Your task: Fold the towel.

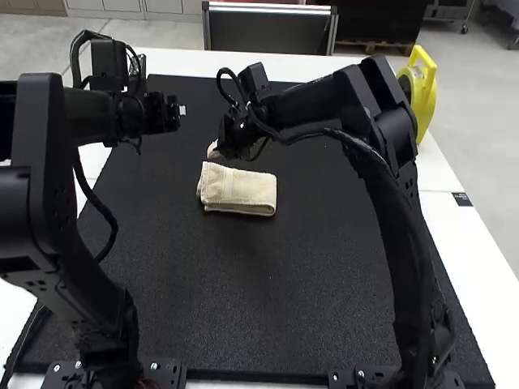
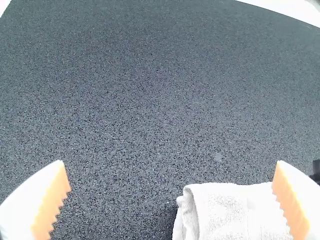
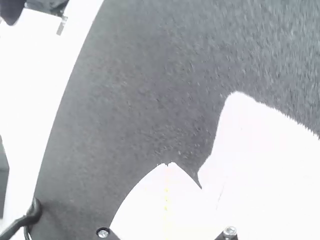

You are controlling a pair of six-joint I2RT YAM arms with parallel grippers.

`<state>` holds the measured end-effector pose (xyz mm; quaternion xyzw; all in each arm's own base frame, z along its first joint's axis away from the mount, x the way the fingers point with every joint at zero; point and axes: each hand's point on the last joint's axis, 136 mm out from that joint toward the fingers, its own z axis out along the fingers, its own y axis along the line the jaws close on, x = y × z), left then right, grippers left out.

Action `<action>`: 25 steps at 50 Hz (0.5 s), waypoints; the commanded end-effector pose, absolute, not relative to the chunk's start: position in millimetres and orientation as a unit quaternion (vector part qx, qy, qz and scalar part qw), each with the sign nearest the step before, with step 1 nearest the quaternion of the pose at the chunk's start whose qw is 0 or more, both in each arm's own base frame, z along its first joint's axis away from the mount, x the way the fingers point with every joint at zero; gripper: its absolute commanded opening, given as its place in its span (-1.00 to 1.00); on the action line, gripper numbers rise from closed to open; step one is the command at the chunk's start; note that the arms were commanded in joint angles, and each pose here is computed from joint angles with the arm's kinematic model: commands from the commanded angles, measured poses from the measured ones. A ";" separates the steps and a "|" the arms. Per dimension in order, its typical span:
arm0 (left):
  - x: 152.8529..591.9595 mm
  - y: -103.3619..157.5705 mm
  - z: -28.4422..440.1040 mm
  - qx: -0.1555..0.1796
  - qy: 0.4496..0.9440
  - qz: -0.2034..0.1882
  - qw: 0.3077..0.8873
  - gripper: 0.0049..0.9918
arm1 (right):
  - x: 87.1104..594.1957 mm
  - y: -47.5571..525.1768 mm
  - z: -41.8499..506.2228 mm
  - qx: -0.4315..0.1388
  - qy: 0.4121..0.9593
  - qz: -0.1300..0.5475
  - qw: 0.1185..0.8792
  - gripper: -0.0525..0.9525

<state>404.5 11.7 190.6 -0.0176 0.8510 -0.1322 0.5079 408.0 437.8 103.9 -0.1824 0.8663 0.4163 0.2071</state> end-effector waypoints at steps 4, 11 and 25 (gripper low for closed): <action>400.2 8.8 210.0 -0.013 0.837 -0.137 0.529 0.93 | 450.1 379.4 152.1 -0.155 0.860 0.394 0.284 -0.94; 396.5 7.3 220.2 -0.009 0.831 -0.137 0.539 0.93 | 478.1 323.4 175.8 -0.111 0.861 0.376 0.323 -0.94; 386.0 6.9 249.7 -0.007 0.811 -0.131 0.570 0.93 | 502.7 183.4 227.1 -0.033 0.855 0.295 0.425 -0.94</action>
